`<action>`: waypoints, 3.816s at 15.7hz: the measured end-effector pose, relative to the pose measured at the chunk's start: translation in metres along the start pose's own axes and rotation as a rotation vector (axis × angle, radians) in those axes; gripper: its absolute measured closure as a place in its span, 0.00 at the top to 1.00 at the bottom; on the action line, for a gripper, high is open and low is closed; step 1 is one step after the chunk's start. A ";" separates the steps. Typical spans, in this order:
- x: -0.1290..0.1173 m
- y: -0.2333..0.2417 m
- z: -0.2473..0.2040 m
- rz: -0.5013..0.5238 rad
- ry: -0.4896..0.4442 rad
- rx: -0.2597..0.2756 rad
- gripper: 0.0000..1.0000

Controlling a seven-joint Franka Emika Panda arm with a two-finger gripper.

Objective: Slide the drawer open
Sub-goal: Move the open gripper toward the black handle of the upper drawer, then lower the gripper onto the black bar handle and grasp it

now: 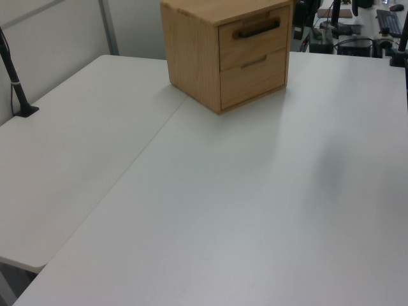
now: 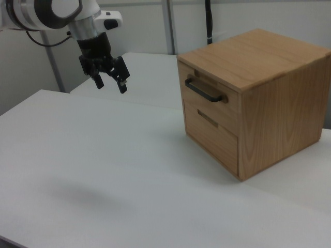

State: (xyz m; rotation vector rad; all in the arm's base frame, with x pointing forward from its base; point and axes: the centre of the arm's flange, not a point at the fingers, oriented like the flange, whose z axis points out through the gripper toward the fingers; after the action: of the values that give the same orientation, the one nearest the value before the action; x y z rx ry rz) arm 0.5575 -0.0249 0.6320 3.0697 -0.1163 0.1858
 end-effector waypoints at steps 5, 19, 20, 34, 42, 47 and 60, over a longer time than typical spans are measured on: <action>0.000 -0.002 0.001 0.002 -0.003 0.019 1.00; 0.000 -0.003 0.008 0.005 -0.016 0.018 1.00; 0.000 -0.003 0.009 0.005 -0.019 0.018 1.00; 0.027 0.033 0.033 0.544 0.027 0.140 0.99; 0.044 0.069 0.045 0.778 0.081 0.174 0.99; 0.047 0.069 0.049 0.792 0.077 0.174 0.99; 0.080 0.132 0.048 1.269 0.156 0.319 0.48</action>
State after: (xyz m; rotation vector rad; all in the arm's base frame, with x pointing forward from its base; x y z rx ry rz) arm 0.6323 -0.1654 0.6019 2.6790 -2.1197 0.5048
